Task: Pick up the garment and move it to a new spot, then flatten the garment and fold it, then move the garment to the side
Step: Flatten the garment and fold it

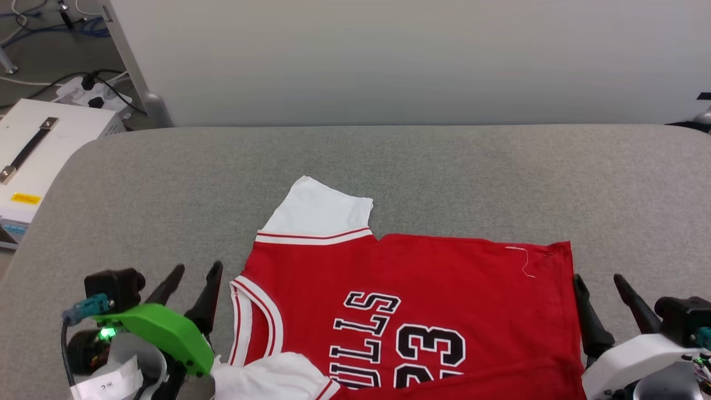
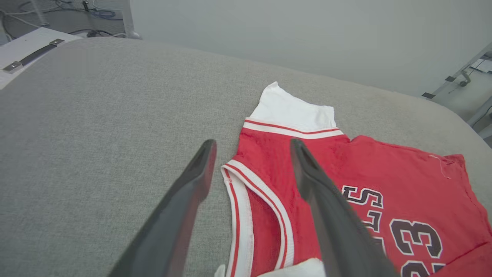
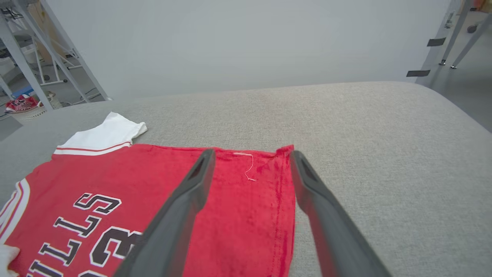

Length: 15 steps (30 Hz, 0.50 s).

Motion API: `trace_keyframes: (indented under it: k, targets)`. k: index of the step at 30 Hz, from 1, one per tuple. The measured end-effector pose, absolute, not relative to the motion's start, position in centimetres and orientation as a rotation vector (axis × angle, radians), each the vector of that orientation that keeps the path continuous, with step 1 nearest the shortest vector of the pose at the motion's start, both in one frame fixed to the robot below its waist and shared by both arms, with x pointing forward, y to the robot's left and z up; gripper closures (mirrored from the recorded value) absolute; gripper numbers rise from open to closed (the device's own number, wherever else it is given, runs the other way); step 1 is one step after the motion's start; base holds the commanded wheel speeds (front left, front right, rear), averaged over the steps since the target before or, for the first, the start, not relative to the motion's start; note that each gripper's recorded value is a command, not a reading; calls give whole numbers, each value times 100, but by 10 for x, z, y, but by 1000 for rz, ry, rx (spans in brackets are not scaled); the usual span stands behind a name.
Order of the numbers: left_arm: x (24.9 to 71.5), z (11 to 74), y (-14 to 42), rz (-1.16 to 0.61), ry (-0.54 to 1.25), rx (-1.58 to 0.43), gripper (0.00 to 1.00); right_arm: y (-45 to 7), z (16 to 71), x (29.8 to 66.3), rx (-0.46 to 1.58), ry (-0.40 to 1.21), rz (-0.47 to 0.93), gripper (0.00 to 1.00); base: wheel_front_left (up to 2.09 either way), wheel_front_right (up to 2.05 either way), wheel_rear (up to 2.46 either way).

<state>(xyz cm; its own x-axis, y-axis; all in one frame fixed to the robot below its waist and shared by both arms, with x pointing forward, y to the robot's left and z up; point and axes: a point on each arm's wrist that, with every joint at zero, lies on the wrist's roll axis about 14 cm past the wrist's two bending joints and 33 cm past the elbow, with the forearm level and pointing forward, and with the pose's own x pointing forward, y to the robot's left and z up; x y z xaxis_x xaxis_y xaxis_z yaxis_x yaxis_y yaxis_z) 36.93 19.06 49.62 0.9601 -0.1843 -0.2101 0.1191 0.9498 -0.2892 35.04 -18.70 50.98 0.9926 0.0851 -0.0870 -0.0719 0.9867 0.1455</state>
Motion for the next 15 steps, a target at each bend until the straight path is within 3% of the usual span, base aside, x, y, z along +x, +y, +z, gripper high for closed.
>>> trace_keyframes:
  k: [7,15]
  targets:
    - [414,518,187,-149,100,-220,0,-176,538,375,128,-28,103,0,0,0,0]
    - [478,510,169,-227,121,-173,0,-179,535,404,124,-39,87,0,0,0,0]
